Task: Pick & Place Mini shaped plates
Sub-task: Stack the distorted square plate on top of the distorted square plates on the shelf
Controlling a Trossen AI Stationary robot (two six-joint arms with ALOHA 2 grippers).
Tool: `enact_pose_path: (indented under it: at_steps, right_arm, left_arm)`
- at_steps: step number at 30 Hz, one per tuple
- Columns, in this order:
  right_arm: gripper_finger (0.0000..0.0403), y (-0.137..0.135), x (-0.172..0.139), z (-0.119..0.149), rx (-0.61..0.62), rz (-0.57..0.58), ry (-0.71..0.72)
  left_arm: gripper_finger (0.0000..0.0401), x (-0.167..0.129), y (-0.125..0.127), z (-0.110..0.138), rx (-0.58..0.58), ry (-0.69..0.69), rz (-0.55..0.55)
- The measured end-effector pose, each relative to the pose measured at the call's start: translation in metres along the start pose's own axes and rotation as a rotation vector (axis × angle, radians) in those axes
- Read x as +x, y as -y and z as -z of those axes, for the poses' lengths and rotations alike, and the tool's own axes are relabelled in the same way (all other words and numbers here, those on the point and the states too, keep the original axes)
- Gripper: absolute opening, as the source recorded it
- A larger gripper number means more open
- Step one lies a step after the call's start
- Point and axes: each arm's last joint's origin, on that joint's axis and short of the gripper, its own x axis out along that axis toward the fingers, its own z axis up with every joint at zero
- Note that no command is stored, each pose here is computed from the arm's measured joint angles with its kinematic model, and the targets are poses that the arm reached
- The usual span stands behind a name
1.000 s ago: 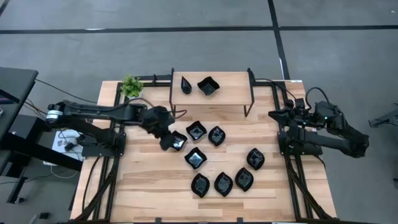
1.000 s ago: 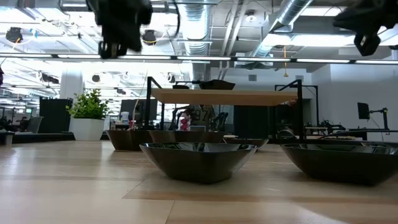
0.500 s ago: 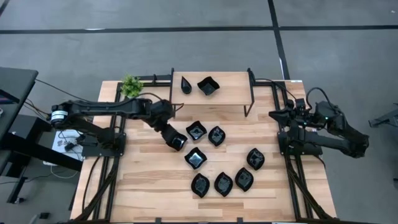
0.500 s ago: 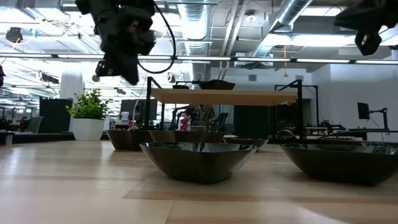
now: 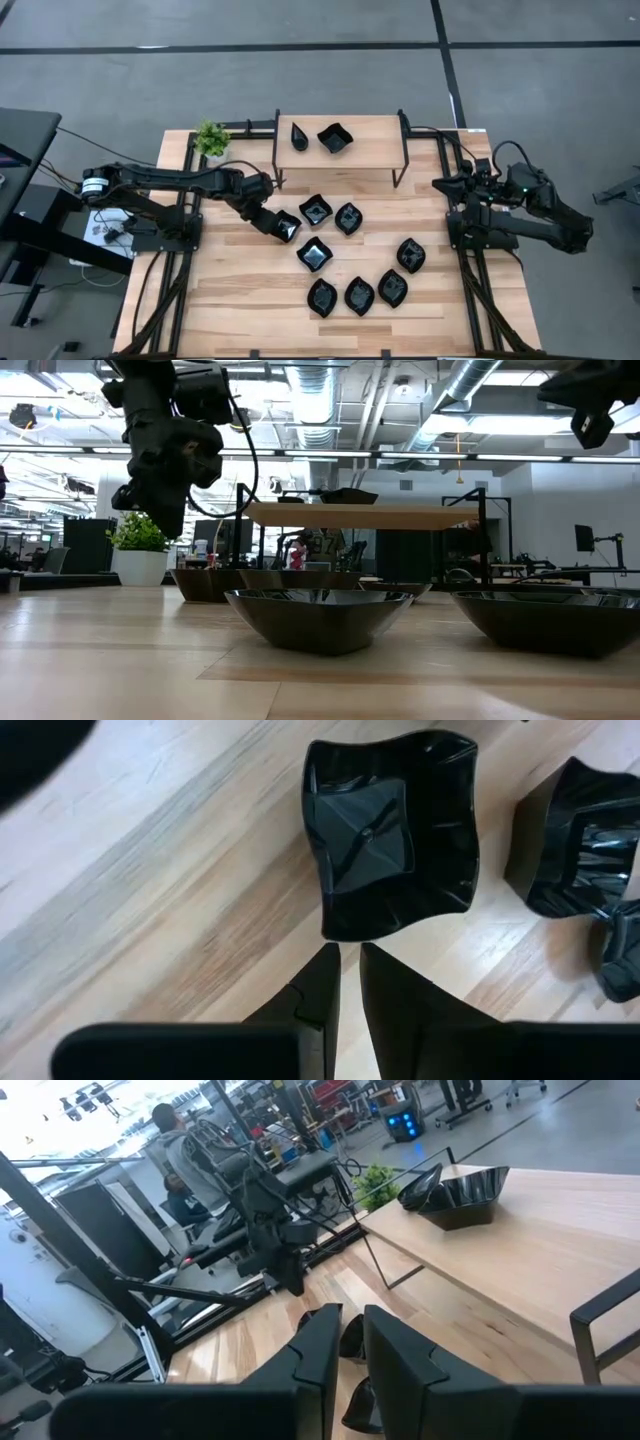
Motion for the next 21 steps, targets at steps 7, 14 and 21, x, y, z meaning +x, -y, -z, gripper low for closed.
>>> enact_pose_path:
  at_steps: [7,14,21]
  right_arm:
    - [0.0048,0.0000,0.0000,0.0000,0.000,0.000,0.000]
    - [0.0048,0.0000,0.0000,0.0000,0.016,0.000,0.000]
    - [0.0048,0.0000,0.0000,0.0000,0.016,0.000,0.000]
  left_arm:
    - [0.0046,0.0000,0.0004,-0.0005,0.007,0.007,0.005]
    - [0.0069,0.0000,0.0001,-0.0015,0.003,0.029,-0.014]
    - [0.0088,0.0000,0.0003,-0.0019,0.000,0.034,-0.013]
